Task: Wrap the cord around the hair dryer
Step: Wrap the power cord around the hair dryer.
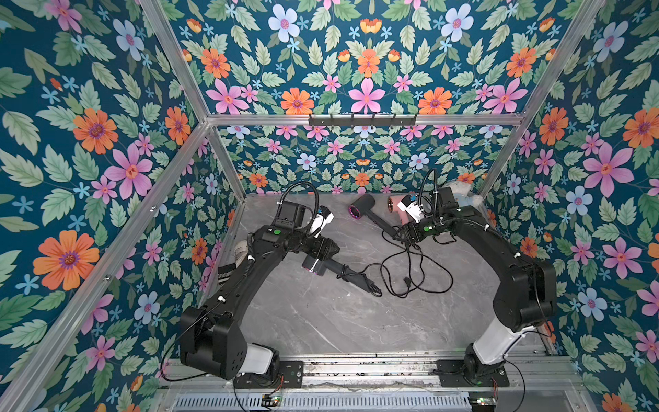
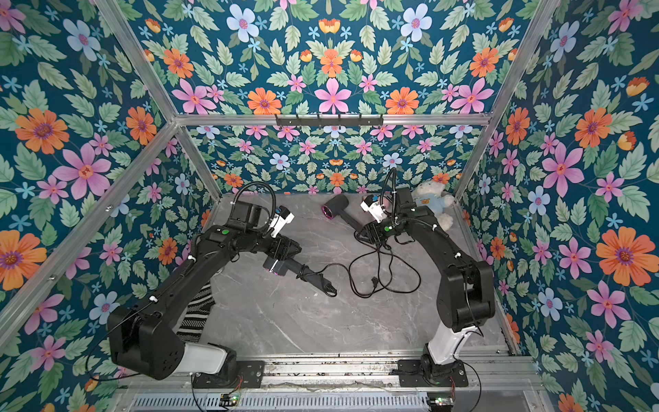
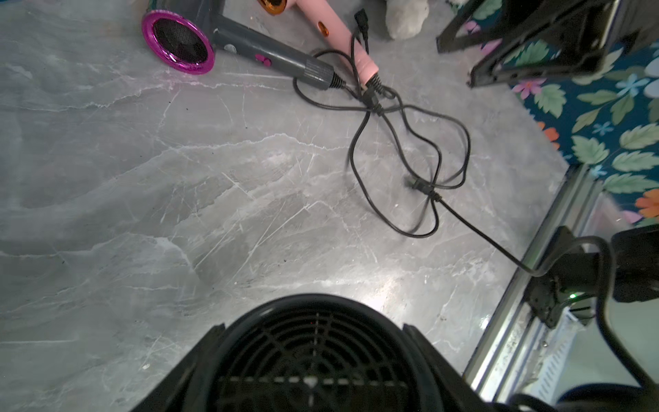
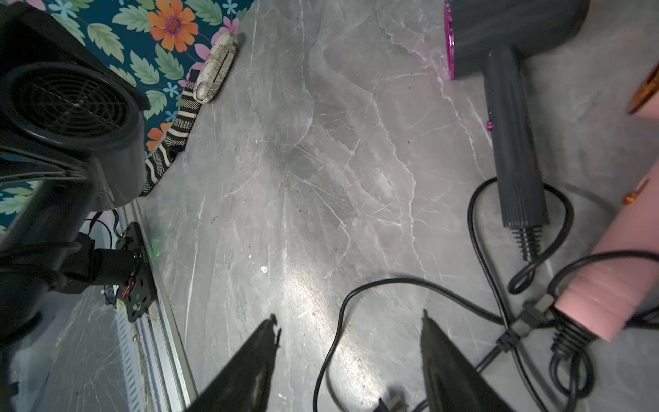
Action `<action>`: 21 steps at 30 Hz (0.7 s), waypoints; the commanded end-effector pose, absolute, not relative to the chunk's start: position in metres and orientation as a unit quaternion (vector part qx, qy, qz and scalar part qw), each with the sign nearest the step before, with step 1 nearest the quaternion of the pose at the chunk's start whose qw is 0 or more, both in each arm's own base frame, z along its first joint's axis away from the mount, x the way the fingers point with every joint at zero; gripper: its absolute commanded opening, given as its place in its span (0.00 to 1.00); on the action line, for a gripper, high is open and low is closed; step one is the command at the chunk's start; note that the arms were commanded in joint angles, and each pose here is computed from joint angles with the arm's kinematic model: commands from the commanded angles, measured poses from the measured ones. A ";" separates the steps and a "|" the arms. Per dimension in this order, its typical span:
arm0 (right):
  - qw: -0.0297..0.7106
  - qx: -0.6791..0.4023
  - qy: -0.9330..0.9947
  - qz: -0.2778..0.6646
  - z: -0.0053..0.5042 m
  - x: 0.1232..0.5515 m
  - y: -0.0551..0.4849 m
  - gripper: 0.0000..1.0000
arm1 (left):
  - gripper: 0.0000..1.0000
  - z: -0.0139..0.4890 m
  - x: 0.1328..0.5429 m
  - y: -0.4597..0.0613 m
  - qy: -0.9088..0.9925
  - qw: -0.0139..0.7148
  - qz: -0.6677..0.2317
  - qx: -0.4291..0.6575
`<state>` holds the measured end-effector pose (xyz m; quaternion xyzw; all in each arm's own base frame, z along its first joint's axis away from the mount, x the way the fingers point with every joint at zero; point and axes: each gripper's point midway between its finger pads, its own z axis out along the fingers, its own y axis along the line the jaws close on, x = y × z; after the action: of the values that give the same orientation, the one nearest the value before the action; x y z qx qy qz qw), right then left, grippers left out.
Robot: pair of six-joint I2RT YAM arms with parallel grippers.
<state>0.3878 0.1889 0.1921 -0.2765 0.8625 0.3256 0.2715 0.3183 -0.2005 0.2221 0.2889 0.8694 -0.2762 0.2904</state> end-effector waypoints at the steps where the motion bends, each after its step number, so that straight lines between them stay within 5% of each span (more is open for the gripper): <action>1: 0.321 -0.249 0.844 0.349 0.212 0.391 0.183 0.61 | 0.00 0.237 0.320 -0.201 0.866 0.290 -0.313 0.263; 21: 0.297 -0.281 0.774 0.483 0.189 0.292 0.215 0.65 | 0.00 0.214 0.354 -0.166 0.895 0.268 -0.309 0.177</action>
<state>0.2918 0.2053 0.1828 -0.2676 0.7955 0.4670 0.2784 0.3496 -0.1610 0.2073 0.1803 0.9036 -0.2902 0.2585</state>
